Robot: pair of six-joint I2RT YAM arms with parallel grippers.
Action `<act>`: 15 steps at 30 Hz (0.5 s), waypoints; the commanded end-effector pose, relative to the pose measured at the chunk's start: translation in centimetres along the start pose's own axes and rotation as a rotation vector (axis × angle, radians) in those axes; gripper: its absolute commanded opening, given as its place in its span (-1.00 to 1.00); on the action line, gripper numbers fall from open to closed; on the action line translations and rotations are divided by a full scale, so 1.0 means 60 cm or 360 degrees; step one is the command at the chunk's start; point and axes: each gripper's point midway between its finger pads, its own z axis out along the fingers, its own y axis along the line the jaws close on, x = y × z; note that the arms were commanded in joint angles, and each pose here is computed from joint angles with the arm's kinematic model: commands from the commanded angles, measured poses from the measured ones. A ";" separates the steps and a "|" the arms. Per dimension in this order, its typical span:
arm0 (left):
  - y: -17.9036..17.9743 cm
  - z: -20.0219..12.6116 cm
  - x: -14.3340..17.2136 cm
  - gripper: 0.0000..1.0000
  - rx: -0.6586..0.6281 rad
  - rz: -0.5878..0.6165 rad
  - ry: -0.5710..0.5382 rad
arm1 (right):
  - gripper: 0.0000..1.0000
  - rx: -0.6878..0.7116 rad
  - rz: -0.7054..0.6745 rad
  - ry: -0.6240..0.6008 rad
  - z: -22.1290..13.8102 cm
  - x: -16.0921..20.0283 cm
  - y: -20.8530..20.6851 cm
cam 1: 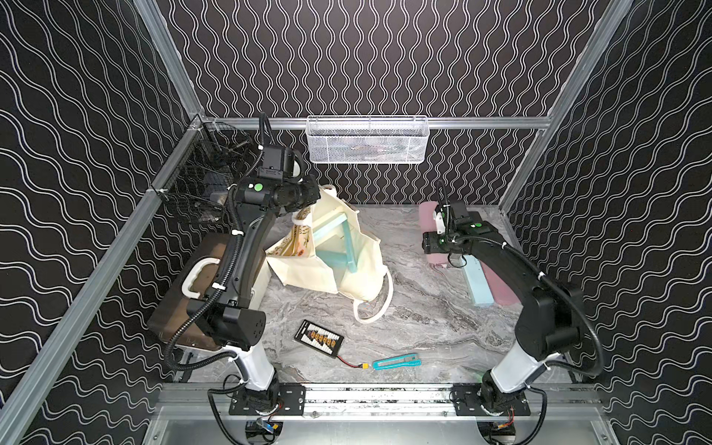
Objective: Take out the pencil case from the canvas bag
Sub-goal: Place the pencil case at the center of the board.
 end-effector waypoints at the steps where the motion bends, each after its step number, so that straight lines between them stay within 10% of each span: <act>1: -0.035 -0.009 -0.019 -1.00 0.0157 0.0021 -0.0065 | 0.13 0.0050 0.0045 0.0026 0.032 -0.021 -0.030; 15: -0.064 -0.017 -0.020 -1.00 0.0310 0.0033 -0.0057 | 0.13 0.0175 0.0009 0.0246 0.210 -0.041 -0.100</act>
